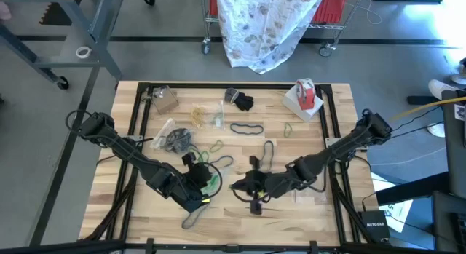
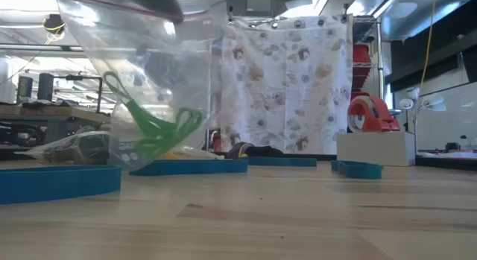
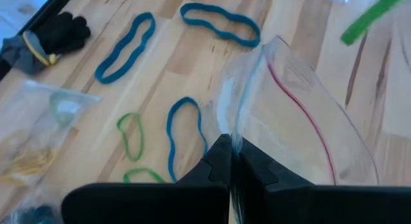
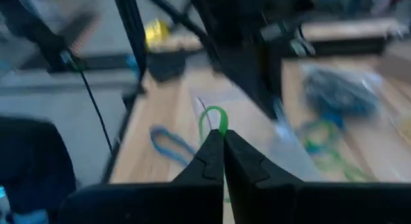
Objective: Sort rubber bands
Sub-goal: Put the green rubber band into the transparent zip bag
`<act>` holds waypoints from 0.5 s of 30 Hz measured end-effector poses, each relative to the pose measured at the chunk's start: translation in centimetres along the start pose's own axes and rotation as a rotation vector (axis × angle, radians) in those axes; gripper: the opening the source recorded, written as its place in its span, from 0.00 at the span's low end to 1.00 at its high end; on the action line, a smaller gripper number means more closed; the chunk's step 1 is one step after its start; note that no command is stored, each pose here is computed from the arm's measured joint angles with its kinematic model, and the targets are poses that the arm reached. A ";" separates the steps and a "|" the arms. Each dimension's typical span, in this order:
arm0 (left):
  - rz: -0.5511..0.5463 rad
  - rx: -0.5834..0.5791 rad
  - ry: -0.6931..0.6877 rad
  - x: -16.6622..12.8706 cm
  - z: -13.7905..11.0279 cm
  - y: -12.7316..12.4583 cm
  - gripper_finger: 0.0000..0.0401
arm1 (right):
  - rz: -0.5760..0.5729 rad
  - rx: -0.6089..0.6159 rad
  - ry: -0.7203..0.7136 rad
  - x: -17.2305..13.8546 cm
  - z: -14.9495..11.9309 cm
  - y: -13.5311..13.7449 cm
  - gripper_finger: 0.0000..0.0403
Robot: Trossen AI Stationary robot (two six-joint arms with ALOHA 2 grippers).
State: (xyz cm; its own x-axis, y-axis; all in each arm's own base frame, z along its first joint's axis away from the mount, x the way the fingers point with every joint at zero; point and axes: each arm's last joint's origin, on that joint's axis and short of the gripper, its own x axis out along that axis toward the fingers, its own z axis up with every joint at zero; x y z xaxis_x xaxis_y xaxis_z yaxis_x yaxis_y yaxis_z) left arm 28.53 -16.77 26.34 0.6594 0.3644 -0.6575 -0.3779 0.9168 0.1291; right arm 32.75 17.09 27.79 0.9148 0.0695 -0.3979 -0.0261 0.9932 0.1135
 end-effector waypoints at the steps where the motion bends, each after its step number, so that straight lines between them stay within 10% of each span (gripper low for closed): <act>1: -0.003 -0.003 -0.005 0.0 0.1 0.0 0.00 | 0.024 -0.002 -0.040 0.5 0.1 0.3 0.00; 15: -0.023 -0.039 -0.032 0.1 0.4 -0.2 0.00 | -0.049 0.018 -0.141 5.3 -0.9 -1.7 0.02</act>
State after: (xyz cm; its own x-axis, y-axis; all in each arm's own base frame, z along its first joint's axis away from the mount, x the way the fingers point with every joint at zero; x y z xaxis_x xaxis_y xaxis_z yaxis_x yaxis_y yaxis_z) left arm 28.96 -16.89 26.59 0.6885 0.3487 -0.6359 -0.3866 0.9183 0.0849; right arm 37.23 15.85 24.67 0.9624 0.0064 -0.2716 0.0255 0.9932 0.1138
